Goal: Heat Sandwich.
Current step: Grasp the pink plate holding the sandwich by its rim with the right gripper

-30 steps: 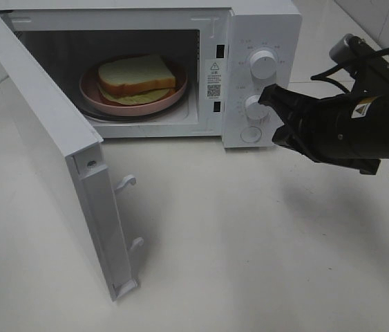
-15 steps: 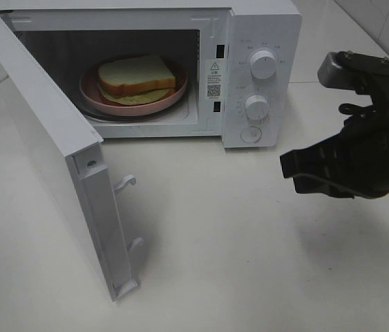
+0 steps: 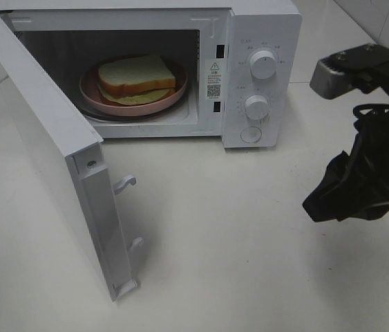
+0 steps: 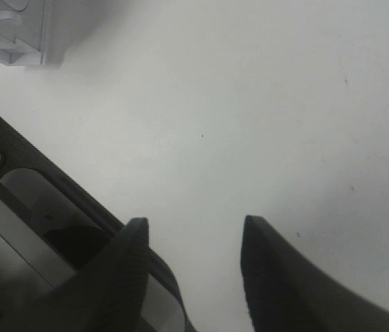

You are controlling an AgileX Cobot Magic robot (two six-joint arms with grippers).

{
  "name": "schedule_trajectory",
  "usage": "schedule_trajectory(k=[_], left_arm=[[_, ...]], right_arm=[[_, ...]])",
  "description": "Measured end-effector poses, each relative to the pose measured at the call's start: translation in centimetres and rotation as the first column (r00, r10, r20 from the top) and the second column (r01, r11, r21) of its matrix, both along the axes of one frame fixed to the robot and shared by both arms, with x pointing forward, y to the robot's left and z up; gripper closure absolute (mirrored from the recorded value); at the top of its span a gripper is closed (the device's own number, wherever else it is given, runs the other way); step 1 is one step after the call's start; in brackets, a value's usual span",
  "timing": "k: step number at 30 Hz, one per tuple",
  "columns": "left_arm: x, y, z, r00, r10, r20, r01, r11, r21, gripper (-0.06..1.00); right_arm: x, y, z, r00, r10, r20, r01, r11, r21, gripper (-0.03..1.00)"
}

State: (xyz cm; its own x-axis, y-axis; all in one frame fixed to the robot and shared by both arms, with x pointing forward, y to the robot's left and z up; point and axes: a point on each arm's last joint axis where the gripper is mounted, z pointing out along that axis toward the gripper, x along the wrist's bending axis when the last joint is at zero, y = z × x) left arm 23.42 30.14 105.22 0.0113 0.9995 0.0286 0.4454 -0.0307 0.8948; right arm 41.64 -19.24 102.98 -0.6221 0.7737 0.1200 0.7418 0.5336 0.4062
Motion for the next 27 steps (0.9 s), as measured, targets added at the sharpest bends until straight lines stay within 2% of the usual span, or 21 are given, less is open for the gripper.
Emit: schedule_trajectory(k=[3,5,7,8,12,13,16,19,20,21,22,24,25,26,27], left_arm=[[0.0,0.0,0.0,1.000,0.000,0.000,0.000,1.000,0.000,0.19],[0.0,0.0,0.0,1.000,0.000,0.000,0.000,1.000,0.000,0.19],[0.0,0.0,0.0,1.000,0.000,0.000,0.000,1.000,0.000,0.19],[0.0,0.0,0.0,1.000,0.000,0.000,0.000,1.000,0.000,0.19],[0.0,0.0,0.0,1.000,0.000,0.000,0.000,1.000,0.000,0.19],[0.0,0.0,0.0,1.000,0.000,0.000,0.000,1.000,0.000,0.19],[0.0,0.0,0.0,1.000,0.000,0.000,0.000,1.000,0.000,0.19],[0.0,0.0,0.0,1.000,0.000,0.000,0.000,1.000,0.000,0.19],[0.0,0.0,0.0,1.000,0.000,0.000,0.000,1.000,0.000,0.19],[0.0,0.0,0.0,1.000,0.000,0.000,0.000,1.000,0.000,0.19],[0.0,0.0,0.0,1.000,0.000,0.000,0.000,1.000,0.000,0.19],[0.0,0.0,0.0,1.000,0.000,0.000,0.000,1.000,0.000,0.19],[0.0,0.0,0.0,1.000,0.000,0.000,0.000,1.000,0.000,0.19],[0.0,0.0,0.0,1.000,0.000,0.000,0.000,1.000,0.000,0.19],[0.0,0.0,0.0,1.000,0.000,0.000,0.000,1.000,0.000,0.19]], right_arm=[[0.2,0.0,0.7,0.999,0.040,0.023,-0.040,0.999,-0.016,0.47],[0.4,-0.1,1.5,0.989,0.139,0.053,-0.135,0.988,-0.073,0.42],[0.4,-0.2,1.7,0.982,0.177,0.062,-0.171,0.981,-0.094,0.41],[0.4,-0.4,2.0,0.957,0.278,0.079,-0.264,0.952,-0.154,0.40],[0.4,-0.6,2.3,0.918,0.387,0.087,-0.362,0.908,-0.212,0.32],[0.4,-0.6,2.5,0.900,0.424,0.097,-0.394,0.890,-0.230,0.26],[0.6,-0.7,2.5,0.891,0.440,0.110,-0.404,0.880,-0.249,0.21],[1.0,-0.8,2.7,0.856,0.497,0.145,-0.438,0.844,-0.309,0.18],[1.0,-0.8,2.7,0.856,0.497,0.145,-0.438,0.844,-0.309,0.18],[1.0,-0.9,2.7,0.841,0.522,0.146,-0.456,0.827,-0.329,0.18],[1.0,-0.9,2.7,0.804,0.576,0.145,-0.500,0.788,-0.359,0.19],[1.0,-1.0,2.7,0.761,0.633,0.143,-0.545,0.743,-0.389,0.21],[1.0,-1.0,2.7,0.761,0.633,0.143,-0.545,0.743,-0.389,0.21],[1.0,-1.0,2.7,0.715,0.686,0.139,-0.587,0.696,-0.415,0.21],[1.1,-1.0,2.6,0.690,0.711,0.134,-0.607,0.670,-0.427,0.22]])
